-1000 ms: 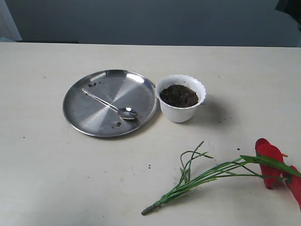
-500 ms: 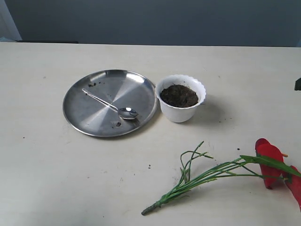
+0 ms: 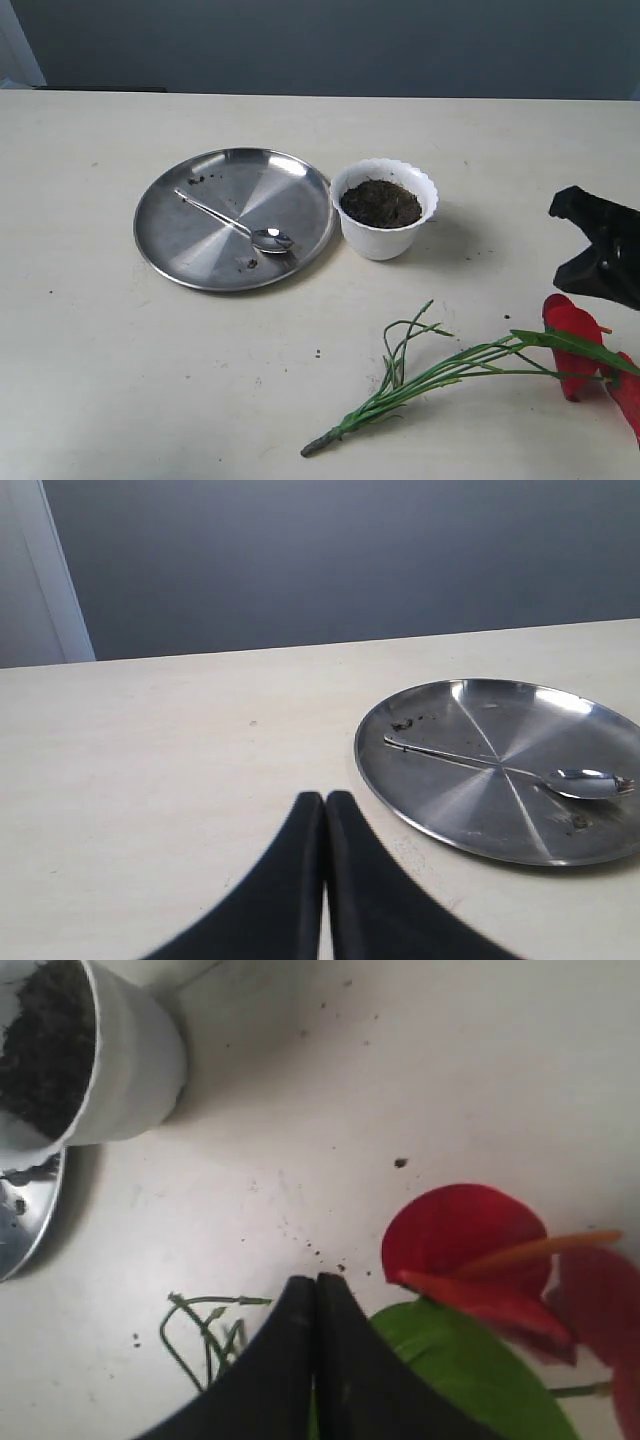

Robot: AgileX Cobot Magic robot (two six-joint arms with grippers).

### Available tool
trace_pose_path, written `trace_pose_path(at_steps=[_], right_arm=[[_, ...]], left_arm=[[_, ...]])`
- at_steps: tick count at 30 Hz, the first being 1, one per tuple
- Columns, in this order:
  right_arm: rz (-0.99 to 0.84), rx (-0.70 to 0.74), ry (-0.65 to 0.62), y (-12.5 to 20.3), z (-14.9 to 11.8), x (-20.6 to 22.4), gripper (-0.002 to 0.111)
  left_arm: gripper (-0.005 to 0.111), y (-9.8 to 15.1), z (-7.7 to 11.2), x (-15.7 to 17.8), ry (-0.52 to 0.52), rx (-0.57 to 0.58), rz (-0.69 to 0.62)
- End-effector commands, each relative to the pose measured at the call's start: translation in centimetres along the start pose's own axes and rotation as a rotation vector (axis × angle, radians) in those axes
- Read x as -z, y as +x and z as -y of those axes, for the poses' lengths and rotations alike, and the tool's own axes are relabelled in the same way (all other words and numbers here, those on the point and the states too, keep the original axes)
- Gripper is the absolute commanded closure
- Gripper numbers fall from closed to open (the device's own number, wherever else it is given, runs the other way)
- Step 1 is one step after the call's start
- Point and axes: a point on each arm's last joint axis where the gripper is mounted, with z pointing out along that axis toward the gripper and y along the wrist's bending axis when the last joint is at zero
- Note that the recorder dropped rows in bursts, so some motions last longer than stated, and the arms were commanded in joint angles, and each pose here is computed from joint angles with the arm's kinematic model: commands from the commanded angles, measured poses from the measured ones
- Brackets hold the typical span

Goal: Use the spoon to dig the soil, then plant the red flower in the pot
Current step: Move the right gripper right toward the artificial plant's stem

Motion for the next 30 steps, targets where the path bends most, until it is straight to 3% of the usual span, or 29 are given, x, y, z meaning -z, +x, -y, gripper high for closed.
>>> trace_pose_path(at_steps=[1,3,9,17,23,26,30], right_arm=[[0.092,-0.179,-0.06,-0.2,-0.2,0.3,0.109],[0.142,-0.211,-0.113,-0.2,-0.7,1.3,0.109],[0.202,-0.096,-0.182,2.0,-1.4,5.3,0.109],[0.377,-0.14,-0.242,8.2,0.3,11.9,0.109],[0.215,-0.264,-0.238,13.0,3.7,8.2,0.109],[0.183,-0.302,-0.338,14.3,4.3,6.5,0.109],[0.179,-0.295,-0.341,15.1,5.2,5.2,0.109]], left_arm=[[0.106,-0.2,0.0,0.1,0.003,0.003,0.01],[0.106,-0.2,0.0,0.1,0.003,0.003,0.01],[0.106,-0.2,0.0,0.1,0.003,0.003,0.01],[0.106,-0.2,0.0,0.1,0.003,0.003,0.01],[0.106,-0.2,0.0,0.1,0.003,0.003,0.01],[0.106,-0.2,0.0,0.1,0.003,0.003,0.01],[0.106,-0.2,0.0,0.1,0.003,0.003,0.01]])
